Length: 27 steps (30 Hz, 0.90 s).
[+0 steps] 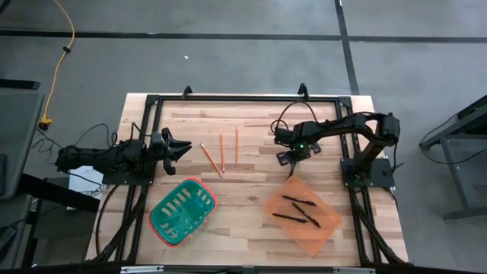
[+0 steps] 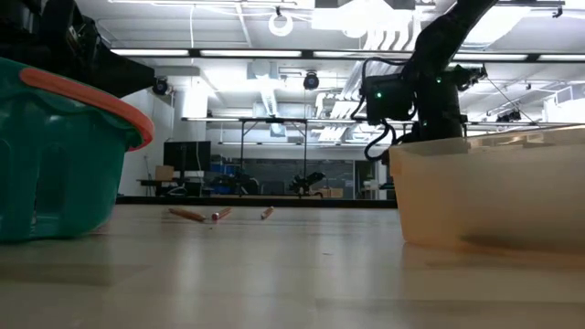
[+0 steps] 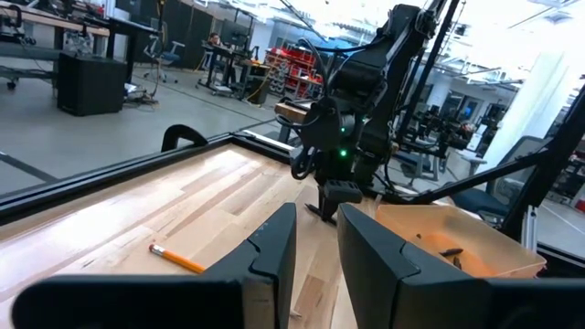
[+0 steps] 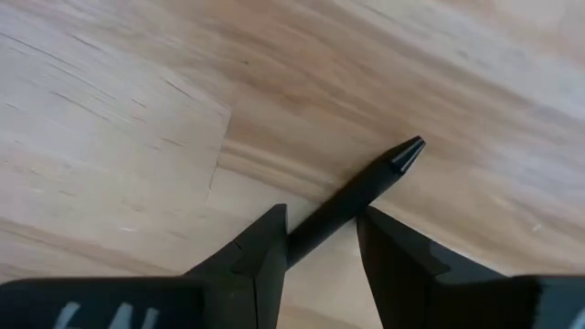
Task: Sort pens & pencils
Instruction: Put the black pen into the orange bin
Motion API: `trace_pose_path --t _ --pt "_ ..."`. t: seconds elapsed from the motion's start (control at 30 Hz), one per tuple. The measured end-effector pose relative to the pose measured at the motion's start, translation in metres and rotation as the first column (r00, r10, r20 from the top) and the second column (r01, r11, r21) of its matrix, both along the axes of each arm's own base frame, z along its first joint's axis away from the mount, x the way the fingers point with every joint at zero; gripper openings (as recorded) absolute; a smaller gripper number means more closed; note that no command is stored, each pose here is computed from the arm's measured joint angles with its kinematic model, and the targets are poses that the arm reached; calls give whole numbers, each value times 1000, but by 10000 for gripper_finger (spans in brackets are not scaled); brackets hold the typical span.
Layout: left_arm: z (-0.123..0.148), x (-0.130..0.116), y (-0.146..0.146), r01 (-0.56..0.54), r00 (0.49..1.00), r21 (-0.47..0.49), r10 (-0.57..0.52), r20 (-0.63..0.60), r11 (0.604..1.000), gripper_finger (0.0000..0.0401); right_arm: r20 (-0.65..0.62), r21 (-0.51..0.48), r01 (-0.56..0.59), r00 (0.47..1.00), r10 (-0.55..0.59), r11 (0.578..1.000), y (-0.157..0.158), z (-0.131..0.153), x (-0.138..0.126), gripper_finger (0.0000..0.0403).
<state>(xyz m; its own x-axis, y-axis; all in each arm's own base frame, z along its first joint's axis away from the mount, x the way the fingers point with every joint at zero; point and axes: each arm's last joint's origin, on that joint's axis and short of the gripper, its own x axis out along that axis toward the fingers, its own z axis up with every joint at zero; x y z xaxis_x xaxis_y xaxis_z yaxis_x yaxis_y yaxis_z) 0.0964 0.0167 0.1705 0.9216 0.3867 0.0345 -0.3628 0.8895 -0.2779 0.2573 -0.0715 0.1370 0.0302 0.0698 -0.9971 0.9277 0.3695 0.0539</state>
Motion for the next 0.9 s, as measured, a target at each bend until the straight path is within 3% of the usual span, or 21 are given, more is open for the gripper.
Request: trace_pose_path --t 0.2,0.33,0.53,0.8,0.9 --pt "0 0 0 0 1000 0 0 0 1000 72 4 -44 -32 999 32 999 1 0 2 129" --pt "0 0 0 0 1000 0 0 -1 1000 72 -4 -90 -132 991 132 987 6 1 4 128" --pt "0 0 0 0 1000 0 0 0 1000 72 13 -221 -329 940 340 918 5 5 15 128" --pt "0 0 0 0 1000 0 0 -1 1000 72 16 -227 -455 882 471 861 1 5 16 128" --pt "0 0 0 0 1000 0 0 0 1000 72 24 -217 -437 892 452 873 0 5 16 128"
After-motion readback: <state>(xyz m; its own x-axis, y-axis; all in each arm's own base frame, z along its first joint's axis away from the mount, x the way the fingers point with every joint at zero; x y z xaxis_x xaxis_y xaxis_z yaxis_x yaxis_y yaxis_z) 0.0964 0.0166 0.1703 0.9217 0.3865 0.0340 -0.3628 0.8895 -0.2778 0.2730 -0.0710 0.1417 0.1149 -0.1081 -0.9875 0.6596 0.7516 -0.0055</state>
